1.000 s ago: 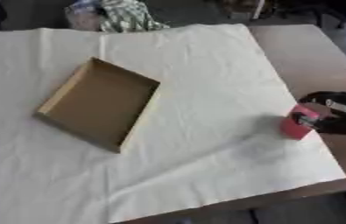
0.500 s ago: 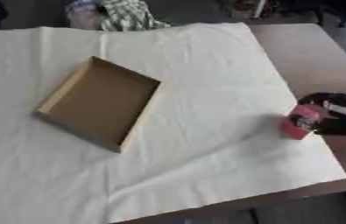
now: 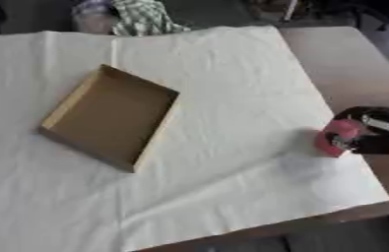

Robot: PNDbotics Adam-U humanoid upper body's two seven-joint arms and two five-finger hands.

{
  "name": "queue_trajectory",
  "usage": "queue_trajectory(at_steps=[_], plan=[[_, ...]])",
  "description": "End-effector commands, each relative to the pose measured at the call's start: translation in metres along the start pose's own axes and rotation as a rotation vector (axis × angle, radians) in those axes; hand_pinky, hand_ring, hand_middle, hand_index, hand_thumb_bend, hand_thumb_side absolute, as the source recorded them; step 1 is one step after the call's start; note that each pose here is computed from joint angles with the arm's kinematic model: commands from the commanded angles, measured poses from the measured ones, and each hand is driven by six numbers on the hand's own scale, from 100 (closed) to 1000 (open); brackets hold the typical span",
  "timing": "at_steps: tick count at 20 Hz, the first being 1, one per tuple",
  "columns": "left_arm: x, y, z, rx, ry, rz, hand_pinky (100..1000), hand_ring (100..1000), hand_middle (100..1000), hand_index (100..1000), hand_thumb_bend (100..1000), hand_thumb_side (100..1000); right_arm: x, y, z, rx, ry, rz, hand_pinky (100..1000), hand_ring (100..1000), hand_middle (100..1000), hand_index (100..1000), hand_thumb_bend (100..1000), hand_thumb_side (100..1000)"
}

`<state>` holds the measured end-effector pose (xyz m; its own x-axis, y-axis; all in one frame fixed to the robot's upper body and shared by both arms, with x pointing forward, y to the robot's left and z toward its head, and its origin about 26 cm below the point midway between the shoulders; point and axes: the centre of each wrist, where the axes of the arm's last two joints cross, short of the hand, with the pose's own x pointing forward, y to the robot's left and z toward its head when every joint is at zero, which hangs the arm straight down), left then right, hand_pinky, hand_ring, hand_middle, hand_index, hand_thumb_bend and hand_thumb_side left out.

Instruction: Pick up objects on the table and place them in the box.

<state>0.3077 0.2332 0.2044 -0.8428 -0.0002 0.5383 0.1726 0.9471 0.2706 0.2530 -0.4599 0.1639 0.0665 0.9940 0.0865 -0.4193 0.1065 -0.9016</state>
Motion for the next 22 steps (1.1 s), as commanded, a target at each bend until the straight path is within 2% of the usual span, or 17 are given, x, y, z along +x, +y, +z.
queue_trajectory(at_steps=[1, 8, 11, 22], plan=[[0.005, -0.001, -0.005, -0.013, -0.027, 0.0, 536, 705, 649, 770, 100, 693, -0.004, -0.01, 0.002, -0.025, 0.028, 0.025, 942, 1000, 983, 1000, 231, 905], [0.005, -0.001, -0.004, -0.024, -0.022, 0.001, 535, 705, 648, 768, 100, 695, -0.007, -0.012, 0.002, -0.057, 0.04, 0.01, 940, 992, 977, 1000, 191, 876], [0.005, -0.001, -0.004, -0.029, -0.019, 0.002, 535, 705, 648, 768, 100, 697, -0.009, -0.012, 0.002, -0.061, 0.049, 0.004, 941, 997, 980, 1000, 224, 908], [0.005, -0.002, -0.005, -0.036, -0.021, 0.008, 534, 705, 647, 766, 100, 698, -0.022, -0.011, -0.002, -0.023, 0.081, 0.003, 946, 1000, 990, 1000, 251, 956]])
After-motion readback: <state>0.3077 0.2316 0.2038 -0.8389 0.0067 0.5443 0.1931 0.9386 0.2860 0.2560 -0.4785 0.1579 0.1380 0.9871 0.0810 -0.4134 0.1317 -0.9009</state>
